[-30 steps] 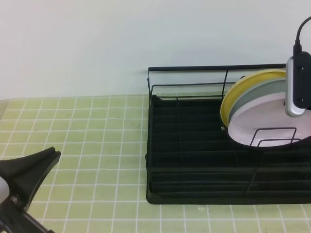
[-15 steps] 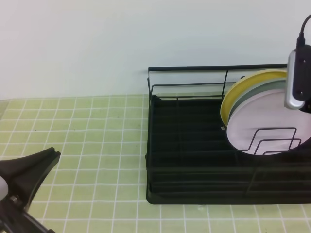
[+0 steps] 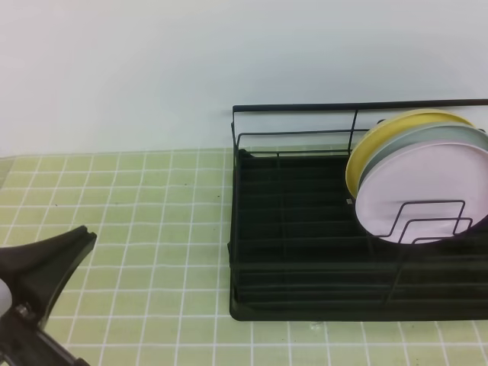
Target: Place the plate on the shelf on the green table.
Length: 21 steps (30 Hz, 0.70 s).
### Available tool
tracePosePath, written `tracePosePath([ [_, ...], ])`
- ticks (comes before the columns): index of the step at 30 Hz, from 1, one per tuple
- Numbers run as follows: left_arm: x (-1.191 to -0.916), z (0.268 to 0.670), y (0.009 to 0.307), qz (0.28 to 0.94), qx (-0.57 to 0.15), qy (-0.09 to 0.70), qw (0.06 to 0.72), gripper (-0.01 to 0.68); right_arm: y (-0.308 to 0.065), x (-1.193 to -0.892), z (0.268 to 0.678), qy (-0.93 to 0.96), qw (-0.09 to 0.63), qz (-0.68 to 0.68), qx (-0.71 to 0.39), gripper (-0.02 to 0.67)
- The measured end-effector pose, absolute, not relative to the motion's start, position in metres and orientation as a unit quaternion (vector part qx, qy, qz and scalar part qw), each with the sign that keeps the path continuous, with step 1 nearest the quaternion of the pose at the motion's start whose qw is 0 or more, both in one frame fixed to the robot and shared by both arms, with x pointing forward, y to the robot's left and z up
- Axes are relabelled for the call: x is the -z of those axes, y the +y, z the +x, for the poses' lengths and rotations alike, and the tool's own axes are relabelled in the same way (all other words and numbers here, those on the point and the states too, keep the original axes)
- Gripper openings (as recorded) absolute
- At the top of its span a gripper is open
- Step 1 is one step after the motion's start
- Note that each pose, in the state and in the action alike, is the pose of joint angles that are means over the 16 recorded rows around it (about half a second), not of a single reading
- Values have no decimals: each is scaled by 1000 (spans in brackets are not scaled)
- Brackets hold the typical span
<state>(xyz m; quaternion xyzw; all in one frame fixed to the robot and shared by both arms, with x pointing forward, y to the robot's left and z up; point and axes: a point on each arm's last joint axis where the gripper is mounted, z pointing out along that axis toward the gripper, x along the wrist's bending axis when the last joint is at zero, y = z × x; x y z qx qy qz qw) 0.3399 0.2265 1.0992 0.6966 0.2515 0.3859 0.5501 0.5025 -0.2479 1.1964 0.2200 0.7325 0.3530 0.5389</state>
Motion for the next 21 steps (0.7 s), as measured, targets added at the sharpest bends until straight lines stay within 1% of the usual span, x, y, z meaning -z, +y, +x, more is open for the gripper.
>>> tracePosePath([
  [4,-1100,340,226,694,-385,253,553,0,-253,-1213,469,668,531,284,-437,77],
  [8,-1099,340,227,695,-384,259,551,0,-255,-1207,438,636,496,327,-492,20],
  [12,-1097,341,229,697,-382,272,542,0,-257,-1182,407,639,460,344,-511,3],
  [21,-1093,342,233,705,-383,295,519,0,-259,-1103,348,682,417,339,-497,-1],
])
